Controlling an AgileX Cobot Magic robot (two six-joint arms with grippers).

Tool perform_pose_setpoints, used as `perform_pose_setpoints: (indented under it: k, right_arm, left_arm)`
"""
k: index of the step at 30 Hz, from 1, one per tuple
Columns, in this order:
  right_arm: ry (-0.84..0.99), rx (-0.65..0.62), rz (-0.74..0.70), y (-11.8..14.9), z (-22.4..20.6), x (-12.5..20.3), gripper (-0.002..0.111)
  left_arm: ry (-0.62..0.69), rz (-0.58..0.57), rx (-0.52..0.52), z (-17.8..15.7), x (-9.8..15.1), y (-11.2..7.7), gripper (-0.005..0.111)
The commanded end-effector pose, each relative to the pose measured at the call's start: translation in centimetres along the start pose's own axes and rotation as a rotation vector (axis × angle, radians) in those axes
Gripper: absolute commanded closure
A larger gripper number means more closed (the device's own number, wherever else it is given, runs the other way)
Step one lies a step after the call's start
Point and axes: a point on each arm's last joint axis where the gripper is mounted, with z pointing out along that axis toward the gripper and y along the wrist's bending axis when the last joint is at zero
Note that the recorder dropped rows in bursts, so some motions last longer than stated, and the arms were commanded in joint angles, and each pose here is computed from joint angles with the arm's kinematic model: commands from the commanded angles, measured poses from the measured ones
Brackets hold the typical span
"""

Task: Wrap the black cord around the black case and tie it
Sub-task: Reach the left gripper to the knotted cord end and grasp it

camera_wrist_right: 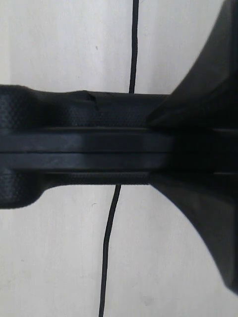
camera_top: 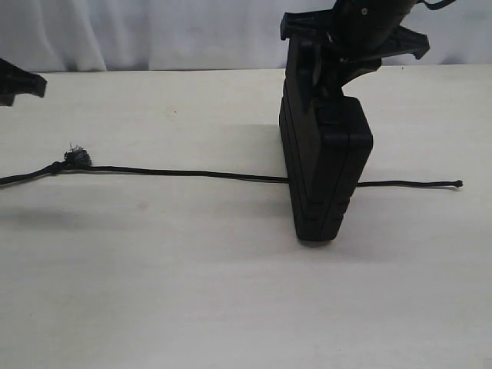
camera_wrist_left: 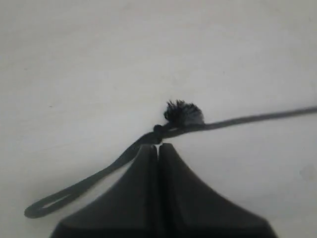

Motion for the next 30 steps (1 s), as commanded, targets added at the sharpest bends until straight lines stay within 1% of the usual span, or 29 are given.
perform_pose_setpoints:
  k: [1, 3, 5, 6, 7, 11, 12, 15, 19, 21, 25, 26, 29, 30]
  right_arm:
    - [0.032, -0.006, 0.000, 0.3, 0.1, 0.4, 0.104]
    - [0.032, -0.006, 0.000, 0.3, 0.1, 0.4, 0.104]
    - [0.032, -0.006, 0.000, 0.3, 0.1, 0.4, 0.104]
    - [0.032, -0.006, 0.000, 0.3, 0.1, 0.4, 0.104]
    - [0.032, -0.006, 0.000, 0.3, 0.1, 0.4, 0.104]
    - [0.032, -0.006, 0.000, 0.3, 0.1, 0.4, 0.104]
    - [0.032, -0.006, 0.000, 0.3, 0.1, 0.4, 0.104]
    - [0.032, -0.006, 0.000, 0.3, 0.1, 0.4, 0.104]
    - [0.032, -0.006, 0.000, 0.3, 0.1, 0.4, 0.104]
    - [0.032, -0.006, 0.000, 0.3, 0.1, 0.4, 0.104]
    - [0.032, -0.006, 0.000, 0.3, 0.1, 0.4, 0.104]
    - [0.032, -0.006, 0.000, 0.3, 0.1, 0.4, 0.104]
    - [0.031, -0.006, 0.000, 0.3, 0.1, 0.4, 0.104]
    - [0.031, -0.006, 0.000, 0.3, 0.1, 0.4, 0.104]
  left_arm:
    - [0.162, 0.293, 0.151, 3.6, -1.0, -1.1, 0.107]
    - [0.194, 0.408, 0.164, 5.2, -0.9, -1.1, 0.107]
    - [0.208, 0.499, 0.142, 6.8, -0.6, -0.8, 0.104]
    - [0.216, 0.548, 0.133, 7.5, -0.5, -0.6, 0.100]
    - [0.228, 0.625, 0.121, 8.8, -0.2, -0.5, 0.088]
    - [0.214, 0.677, 0.110, 10.9, 0.1, -0.4, 0.064]
    - [0.209, 0.680, 0.108, 11.7, 0.2, -0.5, 0.056]
    - [0.206, 0.681, 0.107, 12.6, 0.5, -0.5, 0.051]
    - [0.271, 0.684, 0.140, 14.0, 1.6, -0.7, 0.052]
    - [0.308, 0.705, 0.162, 14.9, 2.3, -0.8, 0.052]
    - [0.281, 0.695, 0.154, 15.7, 2.3, -0.8, 0.052]
    - [0.274, 0.661, 0.168, 15.7, 2.3, -1.0, 0.058]
    - [0.289, 0.626, 0.190, 15.6, 2.5, -1.2, 0.080]
    - [0.302, 0.596, 0.195, 15.5, 2.6, -1.3, 0.094]
